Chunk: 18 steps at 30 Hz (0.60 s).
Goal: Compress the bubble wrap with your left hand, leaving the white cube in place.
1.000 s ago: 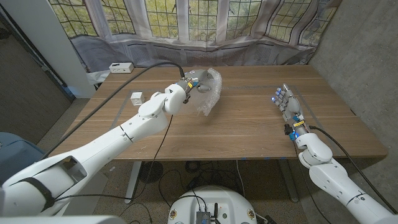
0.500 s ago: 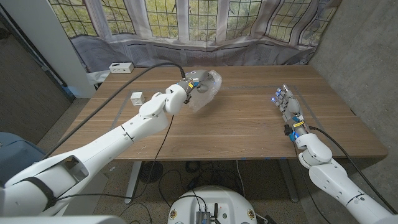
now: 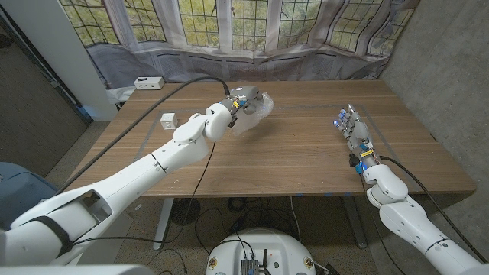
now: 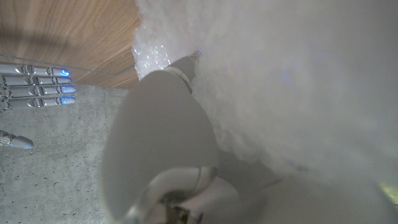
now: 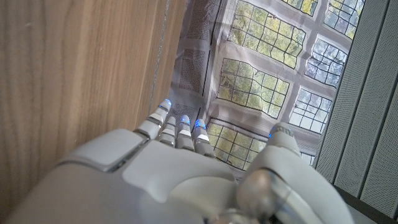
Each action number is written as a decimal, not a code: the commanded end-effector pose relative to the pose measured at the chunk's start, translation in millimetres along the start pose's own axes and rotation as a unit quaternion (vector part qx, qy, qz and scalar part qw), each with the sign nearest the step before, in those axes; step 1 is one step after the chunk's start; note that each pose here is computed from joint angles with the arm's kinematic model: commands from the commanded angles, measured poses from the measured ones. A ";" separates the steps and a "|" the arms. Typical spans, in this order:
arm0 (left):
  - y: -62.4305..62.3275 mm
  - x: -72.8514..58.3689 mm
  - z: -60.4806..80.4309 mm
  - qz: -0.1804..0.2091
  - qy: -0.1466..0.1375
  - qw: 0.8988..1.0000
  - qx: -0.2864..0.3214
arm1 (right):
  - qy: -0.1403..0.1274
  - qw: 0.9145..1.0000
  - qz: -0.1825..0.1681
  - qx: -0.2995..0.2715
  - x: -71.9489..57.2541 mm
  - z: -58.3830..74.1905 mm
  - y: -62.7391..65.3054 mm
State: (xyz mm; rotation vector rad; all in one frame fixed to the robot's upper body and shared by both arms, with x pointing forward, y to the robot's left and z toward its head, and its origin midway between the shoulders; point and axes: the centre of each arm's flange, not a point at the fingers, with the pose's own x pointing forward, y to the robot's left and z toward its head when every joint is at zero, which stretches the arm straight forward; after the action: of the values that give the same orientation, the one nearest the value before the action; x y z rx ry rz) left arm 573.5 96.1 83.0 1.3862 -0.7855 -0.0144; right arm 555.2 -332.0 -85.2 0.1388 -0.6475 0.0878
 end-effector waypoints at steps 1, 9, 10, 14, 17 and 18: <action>1.9 -4.7 0.8 0.026 0.015 0.999 -0.017 | -0.001 1.000 0.001 -0.002 -0.5 1.9 -0.2; 0.9 -6.2 -0.1 0.011 0.015 0.999 -0.027 | 0.001 1.000 0.000 -0.001 -0.9 2.6 -0.5; 0.8 -6.4 0.2 0.011 0.014 0.999 -0.027 | 0.001 1.000 0.000 0.001 -0.9 2.5 -0.5; 0.3 -6.6 1.6 0.011 0.007 1.000 -0.024 | 0.002 1.000 0.002 -0.001 -1.2 1.8 -0.7; -0.9 -5.9 2.2 0.005 0.010 1.000 -0.016 | 0.002 1.000 0.002 -0.001 -1.5 1.8 -0.6; -1.5 -5.2 2.3 -0.001 0.012 1.000 -0.014 | 0.002 1.000 0.002 -0.002 -1.6 1.8 -0.7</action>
State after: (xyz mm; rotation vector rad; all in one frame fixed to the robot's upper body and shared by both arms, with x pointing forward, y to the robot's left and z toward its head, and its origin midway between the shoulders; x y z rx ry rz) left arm 568.6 98.8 81.9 1.3303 -0.7816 0.0066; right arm 553.4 -332.8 -84.2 0.1371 -0.6475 0.0871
